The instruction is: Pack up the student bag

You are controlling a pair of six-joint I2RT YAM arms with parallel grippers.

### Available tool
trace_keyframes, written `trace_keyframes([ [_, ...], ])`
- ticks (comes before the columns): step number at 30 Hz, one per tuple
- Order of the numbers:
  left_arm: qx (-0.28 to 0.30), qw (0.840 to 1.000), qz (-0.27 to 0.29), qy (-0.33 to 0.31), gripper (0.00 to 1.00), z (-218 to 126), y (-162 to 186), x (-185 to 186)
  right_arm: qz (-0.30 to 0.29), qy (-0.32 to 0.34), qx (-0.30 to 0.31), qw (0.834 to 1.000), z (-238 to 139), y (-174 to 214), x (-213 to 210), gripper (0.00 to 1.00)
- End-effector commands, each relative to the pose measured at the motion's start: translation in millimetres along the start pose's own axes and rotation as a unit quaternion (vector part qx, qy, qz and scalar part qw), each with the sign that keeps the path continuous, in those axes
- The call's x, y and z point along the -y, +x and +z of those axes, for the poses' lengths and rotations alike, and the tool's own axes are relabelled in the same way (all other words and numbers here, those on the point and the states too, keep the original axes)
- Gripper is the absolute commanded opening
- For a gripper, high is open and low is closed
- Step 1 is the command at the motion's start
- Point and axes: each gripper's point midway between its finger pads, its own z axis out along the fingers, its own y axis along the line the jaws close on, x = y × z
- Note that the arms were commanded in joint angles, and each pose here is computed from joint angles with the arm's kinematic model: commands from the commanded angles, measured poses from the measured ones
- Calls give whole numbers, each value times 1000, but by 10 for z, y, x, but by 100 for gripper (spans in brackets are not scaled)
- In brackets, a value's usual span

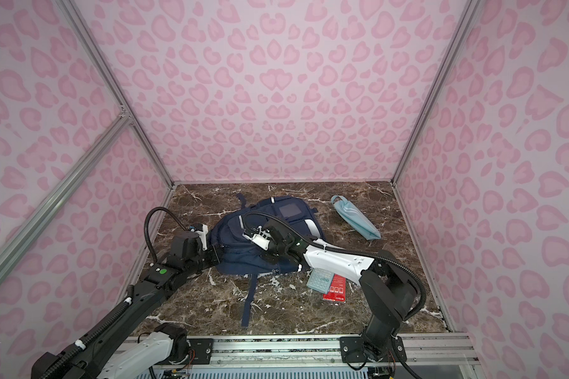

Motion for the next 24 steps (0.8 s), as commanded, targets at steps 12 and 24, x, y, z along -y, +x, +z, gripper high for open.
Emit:
trace_keyframes([
  [12,-64,992,-8,105,3,-19,494,708,-28,57,37,997,-343,46,-5,72],
  [24,-65,994,13,86,3,-56,543,712,-82,2,2,997,119,128,-469,39],
])
